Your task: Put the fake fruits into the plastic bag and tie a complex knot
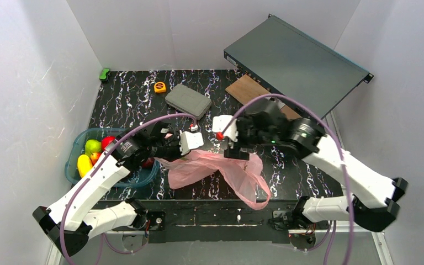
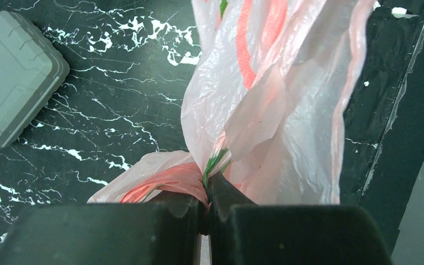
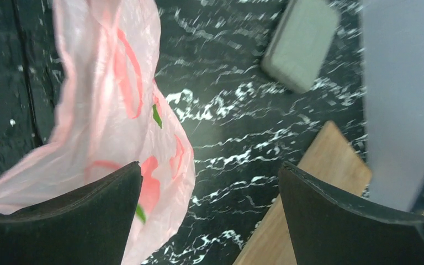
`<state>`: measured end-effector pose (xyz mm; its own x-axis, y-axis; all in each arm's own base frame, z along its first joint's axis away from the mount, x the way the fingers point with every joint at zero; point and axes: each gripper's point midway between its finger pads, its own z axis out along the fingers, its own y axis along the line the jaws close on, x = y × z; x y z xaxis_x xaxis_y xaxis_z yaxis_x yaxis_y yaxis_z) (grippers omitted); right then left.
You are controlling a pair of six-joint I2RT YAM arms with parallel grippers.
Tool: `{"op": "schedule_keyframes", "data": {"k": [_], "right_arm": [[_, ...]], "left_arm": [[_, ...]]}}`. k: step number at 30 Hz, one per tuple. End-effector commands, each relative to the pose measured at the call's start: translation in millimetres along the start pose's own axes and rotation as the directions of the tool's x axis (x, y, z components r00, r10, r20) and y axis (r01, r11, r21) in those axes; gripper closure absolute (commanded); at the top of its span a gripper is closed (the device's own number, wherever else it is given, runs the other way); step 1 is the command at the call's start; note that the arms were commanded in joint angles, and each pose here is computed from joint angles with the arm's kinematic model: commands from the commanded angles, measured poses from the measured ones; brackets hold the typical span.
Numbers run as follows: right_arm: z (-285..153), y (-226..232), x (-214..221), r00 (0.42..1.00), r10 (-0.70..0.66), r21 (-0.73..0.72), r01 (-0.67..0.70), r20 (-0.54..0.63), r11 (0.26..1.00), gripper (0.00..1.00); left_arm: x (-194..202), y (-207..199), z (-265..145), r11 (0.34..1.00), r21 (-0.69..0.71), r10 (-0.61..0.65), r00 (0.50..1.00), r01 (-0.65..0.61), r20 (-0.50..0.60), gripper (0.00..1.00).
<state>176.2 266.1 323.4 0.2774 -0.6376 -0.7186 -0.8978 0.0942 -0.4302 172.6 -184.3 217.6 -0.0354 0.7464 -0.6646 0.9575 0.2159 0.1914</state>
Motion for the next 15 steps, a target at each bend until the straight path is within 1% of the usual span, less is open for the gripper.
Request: {"op": "schedule_keyframes", "data": {"k": [1, 4, 11, 13, 15], "right_arm": [[27, 2, 10, 0.999, -0.001, -0.016, 0.0, -0.053, 1.0, 0.02], [20, 7, -7, 0.999, 0.049, -0.05, -0.048, 0.005, 0.998, 0.02], [-13, 3, -54, 0.977, 0.175, -0.058, -0.17, 0.119, 0.984, 0.02], [-19, 16, -60, 0.97, 0.208, -0.121, -0.193, 0.127, 0.974, 0.02], [-18, 36, -58, 0.972, 0.204, -0.177, -0.182, 0.115, 0.967, 0.01]], "left_arm": [[-7, -9, -6, 0.999, 0.051, -0.005, 1.0, 0.004, 0.017, 1.0], [-8, -10, -5, 0.998, 0.057, -0.007, 1.0, 0.006, 0.023, 1.0], [-6, -13, -2, 0.997, 0.072, -0.026, 1.0, 0.025, 0.017, 1.0], [-5, -14, -2, 0.997, 0.072, -0.031, 0.999, 0.03, 0.015, 1.0], [-6, -15, -2, 0.996, 0.079, -0.034, 0.999, 0.033, 0.015, 1.0]]}}
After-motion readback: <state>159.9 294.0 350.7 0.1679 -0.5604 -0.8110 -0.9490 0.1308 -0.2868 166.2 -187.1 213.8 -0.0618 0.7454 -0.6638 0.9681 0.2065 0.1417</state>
